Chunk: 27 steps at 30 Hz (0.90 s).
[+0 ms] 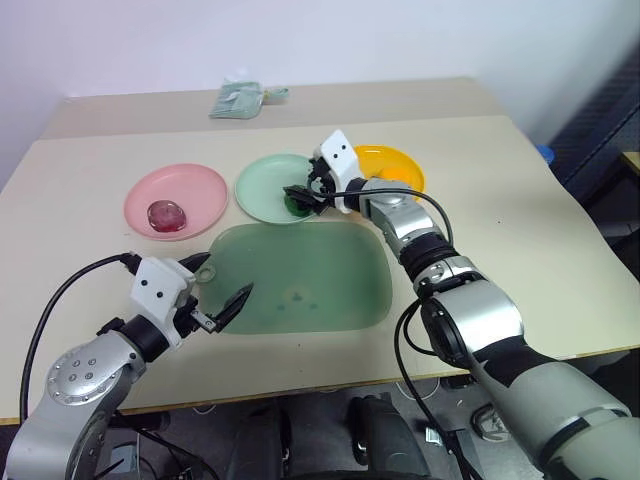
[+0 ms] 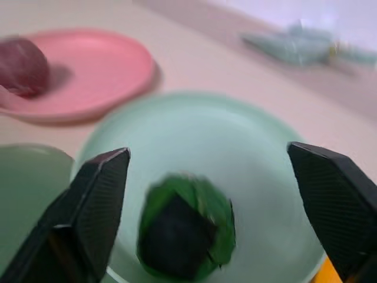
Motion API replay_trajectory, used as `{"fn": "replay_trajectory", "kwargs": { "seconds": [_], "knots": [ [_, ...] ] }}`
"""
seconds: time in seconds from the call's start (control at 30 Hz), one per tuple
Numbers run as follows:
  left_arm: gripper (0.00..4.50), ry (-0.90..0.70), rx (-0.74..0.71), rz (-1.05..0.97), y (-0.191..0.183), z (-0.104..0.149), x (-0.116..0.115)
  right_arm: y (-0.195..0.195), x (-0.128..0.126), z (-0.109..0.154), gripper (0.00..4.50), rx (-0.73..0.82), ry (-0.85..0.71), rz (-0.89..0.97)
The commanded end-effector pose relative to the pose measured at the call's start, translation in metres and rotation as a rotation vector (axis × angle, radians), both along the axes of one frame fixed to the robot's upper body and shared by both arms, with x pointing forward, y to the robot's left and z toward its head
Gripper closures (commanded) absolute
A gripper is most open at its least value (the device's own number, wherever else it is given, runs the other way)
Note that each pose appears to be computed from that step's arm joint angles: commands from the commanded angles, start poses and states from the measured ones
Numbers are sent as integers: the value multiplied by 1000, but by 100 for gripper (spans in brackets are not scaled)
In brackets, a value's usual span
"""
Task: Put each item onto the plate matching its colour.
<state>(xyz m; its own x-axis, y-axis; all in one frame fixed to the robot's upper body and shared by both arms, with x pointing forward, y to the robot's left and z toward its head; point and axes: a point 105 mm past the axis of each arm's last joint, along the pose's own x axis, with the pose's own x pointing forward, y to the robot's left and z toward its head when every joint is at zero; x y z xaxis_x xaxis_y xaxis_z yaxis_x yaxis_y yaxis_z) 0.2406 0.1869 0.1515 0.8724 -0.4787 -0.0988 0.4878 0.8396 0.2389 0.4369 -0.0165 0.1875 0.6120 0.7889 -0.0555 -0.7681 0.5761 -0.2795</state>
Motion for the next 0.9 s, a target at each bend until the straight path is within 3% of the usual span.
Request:
{"fn": "replay_trajectory", "kwargs": {
  "seconds": [0.03, 0.23, 0.37, 0.63, 0.9],
  "knots": [
    [0, -35, 35, 47, 18, 9, -2, -33, -25, 25, 3, 57, -110, 115],
    [0, 4, 80, 95, 50, 5, -12, -142, -95, -8, 3, -46, 58, 98],
    [0, 16, 88, 93, 53, 4, -12, -186, -124, -23, 3, -87, 168, 8],
    [0, 21, 71, 72, 46, 3, -5, -198, -145, -39, 3, -81, 238, -82],
    [0, 14, 43, 68, 41, -2, -5, -195, -138, -34, 3, -69, 227, -85]
  ]
}}
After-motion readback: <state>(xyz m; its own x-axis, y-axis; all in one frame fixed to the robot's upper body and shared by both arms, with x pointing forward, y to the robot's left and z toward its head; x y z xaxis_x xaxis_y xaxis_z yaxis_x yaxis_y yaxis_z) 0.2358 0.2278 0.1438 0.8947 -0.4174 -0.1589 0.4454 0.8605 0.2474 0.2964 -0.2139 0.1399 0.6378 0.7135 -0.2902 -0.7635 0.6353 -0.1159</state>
